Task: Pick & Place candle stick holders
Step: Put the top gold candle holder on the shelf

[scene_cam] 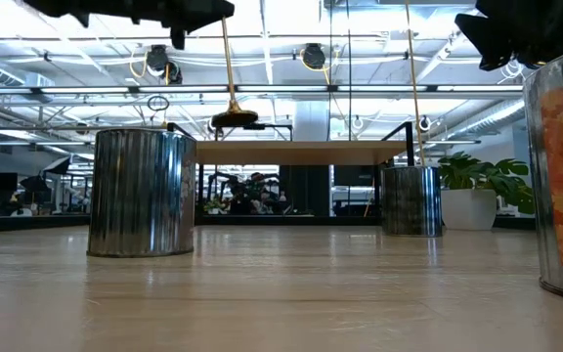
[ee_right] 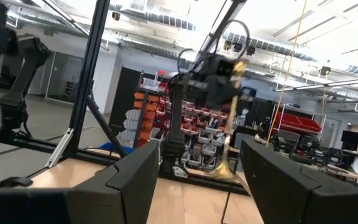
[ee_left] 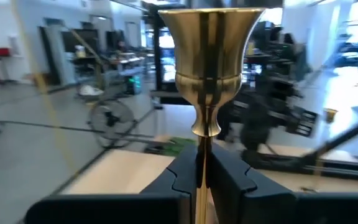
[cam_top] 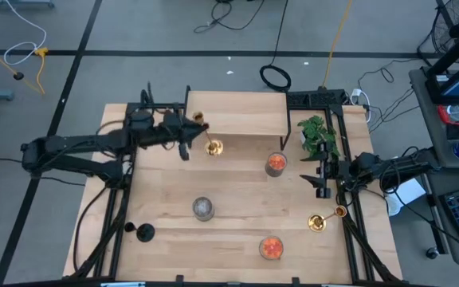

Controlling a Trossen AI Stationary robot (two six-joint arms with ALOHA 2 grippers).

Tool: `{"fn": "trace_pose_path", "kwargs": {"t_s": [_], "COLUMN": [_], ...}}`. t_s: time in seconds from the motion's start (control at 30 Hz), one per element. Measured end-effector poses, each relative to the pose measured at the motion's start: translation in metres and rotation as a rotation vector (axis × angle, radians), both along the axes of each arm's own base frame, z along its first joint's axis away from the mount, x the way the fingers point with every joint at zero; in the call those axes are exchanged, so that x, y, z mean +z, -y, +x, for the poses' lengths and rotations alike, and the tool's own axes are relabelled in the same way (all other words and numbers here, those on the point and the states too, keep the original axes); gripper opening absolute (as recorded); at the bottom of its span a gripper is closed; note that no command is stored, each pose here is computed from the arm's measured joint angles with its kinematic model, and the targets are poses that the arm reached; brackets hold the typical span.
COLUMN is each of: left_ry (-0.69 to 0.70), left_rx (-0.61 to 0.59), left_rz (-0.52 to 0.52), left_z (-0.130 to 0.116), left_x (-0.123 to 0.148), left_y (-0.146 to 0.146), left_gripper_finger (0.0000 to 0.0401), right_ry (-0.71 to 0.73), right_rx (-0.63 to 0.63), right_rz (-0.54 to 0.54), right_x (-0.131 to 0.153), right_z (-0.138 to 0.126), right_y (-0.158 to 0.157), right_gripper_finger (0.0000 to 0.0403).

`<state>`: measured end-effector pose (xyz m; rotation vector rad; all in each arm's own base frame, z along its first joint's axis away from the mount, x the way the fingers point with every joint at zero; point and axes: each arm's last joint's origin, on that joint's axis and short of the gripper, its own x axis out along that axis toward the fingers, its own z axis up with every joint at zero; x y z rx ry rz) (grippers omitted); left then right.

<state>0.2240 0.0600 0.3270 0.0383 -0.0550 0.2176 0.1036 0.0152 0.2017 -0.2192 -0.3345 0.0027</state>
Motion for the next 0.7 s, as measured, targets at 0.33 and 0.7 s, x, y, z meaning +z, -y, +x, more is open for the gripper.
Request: {"fn": "trace_pose_path", "kwargs": {"t_s": [0.33, 0.7], "left_ry": [0.024, 0.046], "left_rx": [0.248, 0.312], "left_rz": [0.019, -0.102], "left_z": [-0.024, -0.045], "left_x": [0.023, 0.002], "left_y": [-0.058, -0.135], "left_gripper_finger": [0.0023, 0.0017], "right_ry": [-0.019, 0.005], "right_rx": [0.000, -0.025], "right_rz": [-0.004, -0.070], "right_x": [-0.002, 0.000], "right_z": [0.002, 0.002], "right_y": [0.000, 0.000], "right_gripper_finger": [0.0224, 0.0224]}}
